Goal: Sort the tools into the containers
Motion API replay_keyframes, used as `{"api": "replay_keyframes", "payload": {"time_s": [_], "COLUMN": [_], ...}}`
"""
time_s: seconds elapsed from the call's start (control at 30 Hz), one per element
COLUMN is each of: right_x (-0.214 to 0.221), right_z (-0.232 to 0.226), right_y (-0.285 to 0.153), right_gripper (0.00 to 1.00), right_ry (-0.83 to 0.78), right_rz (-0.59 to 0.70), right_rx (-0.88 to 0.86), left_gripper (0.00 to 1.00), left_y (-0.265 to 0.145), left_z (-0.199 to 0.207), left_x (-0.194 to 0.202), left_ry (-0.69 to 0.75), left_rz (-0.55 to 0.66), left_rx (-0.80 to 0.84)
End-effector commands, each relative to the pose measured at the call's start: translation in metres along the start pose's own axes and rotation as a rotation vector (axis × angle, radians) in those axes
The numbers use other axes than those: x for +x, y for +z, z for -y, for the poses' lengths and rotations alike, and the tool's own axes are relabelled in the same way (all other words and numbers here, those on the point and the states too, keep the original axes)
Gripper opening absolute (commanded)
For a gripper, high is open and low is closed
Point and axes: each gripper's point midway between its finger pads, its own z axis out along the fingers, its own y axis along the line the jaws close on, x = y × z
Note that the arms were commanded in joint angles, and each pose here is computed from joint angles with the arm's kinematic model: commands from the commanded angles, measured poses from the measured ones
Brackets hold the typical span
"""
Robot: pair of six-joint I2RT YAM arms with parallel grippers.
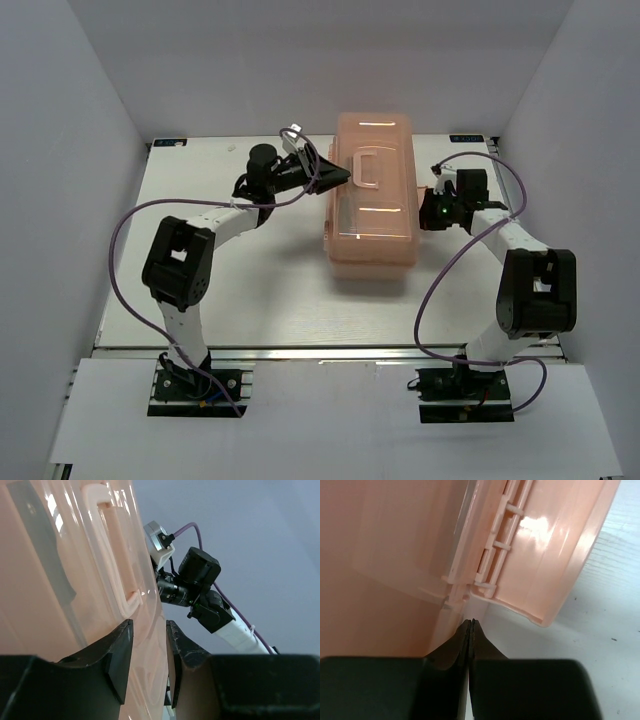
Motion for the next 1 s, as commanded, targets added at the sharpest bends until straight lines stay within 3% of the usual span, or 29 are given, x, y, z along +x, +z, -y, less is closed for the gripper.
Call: {"api": "replay_keyframes", "payload": {"time_s": [0.0, 0.2, 0.37, 0.53, 0.73, 0.97], "right_x": [-0.029, -0.016, -0.004, -0.002, -0.045, -0.096], "right_z": [0.006, 0.060, 0.082, 0.082, 0.077, 0.056], "right_y": [-0.012, -0.037, -0.034, 0.003, 0.039, 0.026], "right_gripper": [0.00, 0.00, 0.00, 0.00, 0.00, 0.00], "right_ry": [-0.035, 0.027, 0.092, 0.111, 0.144, 0.104], "right_rz": [0.107, 0.141, 0.121, 0.072, 0.102, 0.230], "right_rx": [0.086, 0.265, 0.259, 0.107, -0.078, -0.184], "left_gripper": [0.43, 0.48, 0.57, 0.65, 0.66, 0.66], "left_y": [-0.017, -0.073, -0.124, -0.141, -0.147, -0.150], "left_z": [0.050, 0.075, 0.029, -0.002, -0.025, -0.030], "left_x": [-0.023, -0.060, -0.053, -0.029, -0.020, -0.017], "left_ry": [0.105, 0.247, 0.232, 0.187, 0.129, 0.116], "left_rz": [0.041, 0.180, 0.207, 0.201, 0.234, 0.230], "left_rx": [0.059, -0.033, -0.215, -0.293, -0.334, -0.364]}}
